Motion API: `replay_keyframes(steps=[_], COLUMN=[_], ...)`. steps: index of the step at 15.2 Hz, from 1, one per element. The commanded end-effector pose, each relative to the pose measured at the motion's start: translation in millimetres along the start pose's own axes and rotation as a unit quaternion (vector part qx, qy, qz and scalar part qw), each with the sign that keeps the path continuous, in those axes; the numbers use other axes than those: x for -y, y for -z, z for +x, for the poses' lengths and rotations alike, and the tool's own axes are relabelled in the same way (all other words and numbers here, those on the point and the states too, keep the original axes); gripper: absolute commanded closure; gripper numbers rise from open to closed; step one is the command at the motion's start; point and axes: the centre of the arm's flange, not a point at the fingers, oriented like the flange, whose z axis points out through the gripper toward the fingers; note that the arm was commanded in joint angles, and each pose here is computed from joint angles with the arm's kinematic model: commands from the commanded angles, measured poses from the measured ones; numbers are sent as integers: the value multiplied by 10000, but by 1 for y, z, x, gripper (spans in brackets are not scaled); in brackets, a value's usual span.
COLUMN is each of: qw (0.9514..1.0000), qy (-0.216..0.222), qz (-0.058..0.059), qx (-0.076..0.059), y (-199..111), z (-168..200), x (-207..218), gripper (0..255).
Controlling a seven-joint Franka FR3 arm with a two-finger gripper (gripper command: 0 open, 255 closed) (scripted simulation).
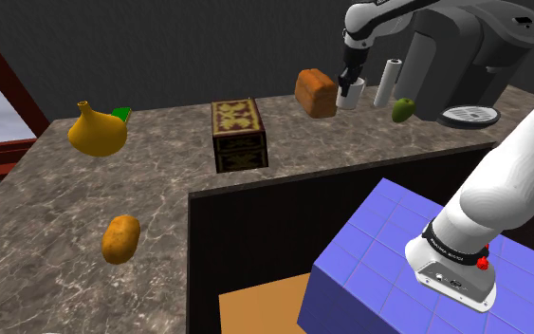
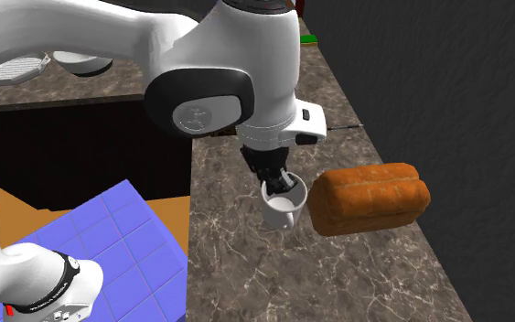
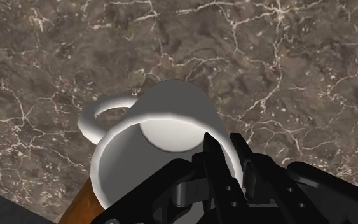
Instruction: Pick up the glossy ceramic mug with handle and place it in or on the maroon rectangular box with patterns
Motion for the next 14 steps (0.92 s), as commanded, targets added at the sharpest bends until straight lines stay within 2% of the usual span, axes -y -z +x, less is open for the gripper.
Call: replay_keyframes(steps=[1,14], qw=[10000,10000], qy=[0,0], qz=[0,0], qx=[0,0], y=[12,81], z=[-1,3], x=[-1,-4], gripper=[255,255])
